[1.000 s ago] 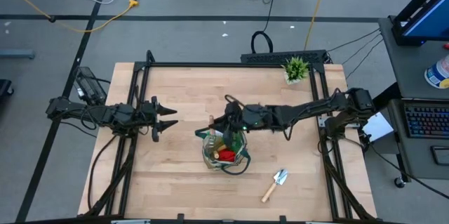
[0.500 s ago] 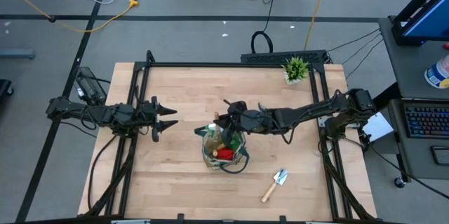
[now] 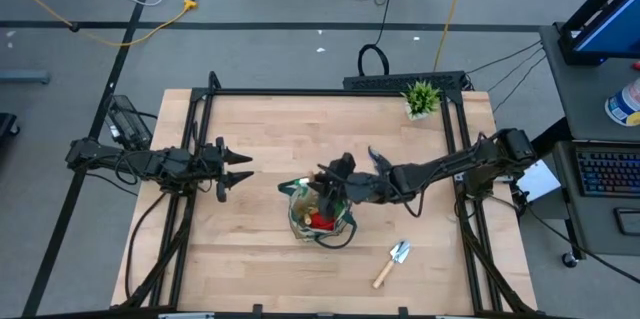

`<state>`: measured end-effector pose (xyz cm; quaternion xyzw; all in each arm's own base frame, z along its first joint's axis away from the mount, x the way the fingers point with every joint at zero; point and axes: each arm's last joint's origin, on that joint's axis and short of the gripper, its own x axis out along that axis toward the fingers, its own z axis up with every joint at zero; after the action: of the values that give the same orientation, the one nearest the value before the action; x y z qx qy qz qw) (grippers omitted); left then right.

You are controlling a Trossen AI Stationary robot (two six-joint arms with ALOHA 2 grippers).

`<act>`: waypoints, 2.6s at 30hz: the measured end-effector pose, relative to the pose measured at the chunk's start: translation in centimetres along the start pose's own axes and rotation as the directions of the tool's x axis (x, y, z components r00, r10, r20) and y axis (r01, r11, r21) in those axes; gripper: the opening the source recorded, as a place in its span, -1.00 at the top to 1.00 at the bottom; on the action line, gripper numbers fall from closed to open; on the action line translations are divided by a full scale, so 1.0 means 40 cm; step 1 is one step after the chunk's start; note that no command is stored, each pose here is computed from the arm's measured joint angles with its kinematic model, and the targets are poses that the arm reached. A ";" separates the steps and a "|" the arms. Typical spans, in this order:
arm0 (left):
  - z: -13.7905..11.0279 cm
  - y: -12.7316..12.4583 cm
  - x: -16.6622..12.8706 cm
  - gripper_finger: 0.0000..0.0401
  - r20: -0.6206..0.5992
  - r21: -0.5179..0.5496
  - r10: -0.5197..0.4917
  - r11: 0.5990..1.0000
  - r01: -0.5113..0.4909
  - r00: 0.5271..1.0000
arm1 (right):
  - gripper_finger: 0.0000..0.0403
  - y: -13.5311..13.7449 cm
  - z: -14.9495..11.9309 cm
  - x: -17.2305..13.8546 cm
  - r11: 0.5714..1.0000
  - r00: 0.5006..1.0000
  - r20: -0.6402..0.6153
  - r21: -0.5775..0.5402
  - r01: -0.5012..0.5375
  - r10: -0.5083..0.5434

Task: Pick & Place Garden tools in Gardening bag
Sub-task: Put the brown hand rake into the gardening bag, then put the brown trowel into the gardening bag

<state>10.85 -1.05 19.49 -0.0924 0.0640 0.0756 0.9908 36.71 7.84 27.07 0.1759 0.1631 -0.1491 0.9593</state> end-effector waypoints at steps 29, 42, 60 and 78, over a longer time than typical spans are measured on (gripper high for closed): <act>0.001 0.000 0.000 -0.06 0.005 -0.024 -0.001 1.000 0.001 1.000 | 0.64 0.049 -0.099 0.048 0.990 0.994 0.047 -0.095 0.100 -0.096; 0.001 0.000 0.000 -0.06 0.004 -0.022 -0.001 1.000 0.001 1.000 | 0.45 0.052 -0.097 0.049 0.993 0.997 0.039 -0.091 0.071 -0.067; 0.000 0.000 0.000 -0.06 0.001 -0.016 0.000 1.000 0.000 1.000 | 0.08 0.076 -0.050 0.011 0.973 0.992 0.121 -0.231 0.012 0.017; 0.000 0.000 0.000 -0.06 0.001 -0.050 0.000 0.999 0.000 1.000 | 0.14 0.077 0.037 -0.190 0.921 0.982 0.162 -0.358 0.154 -0.100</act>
<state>10.85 -1.05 19.50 -0.1173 0.0616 0.0774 0.9882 31.32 11.76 32.06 -0.0295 0.1313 -0.1898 0.9726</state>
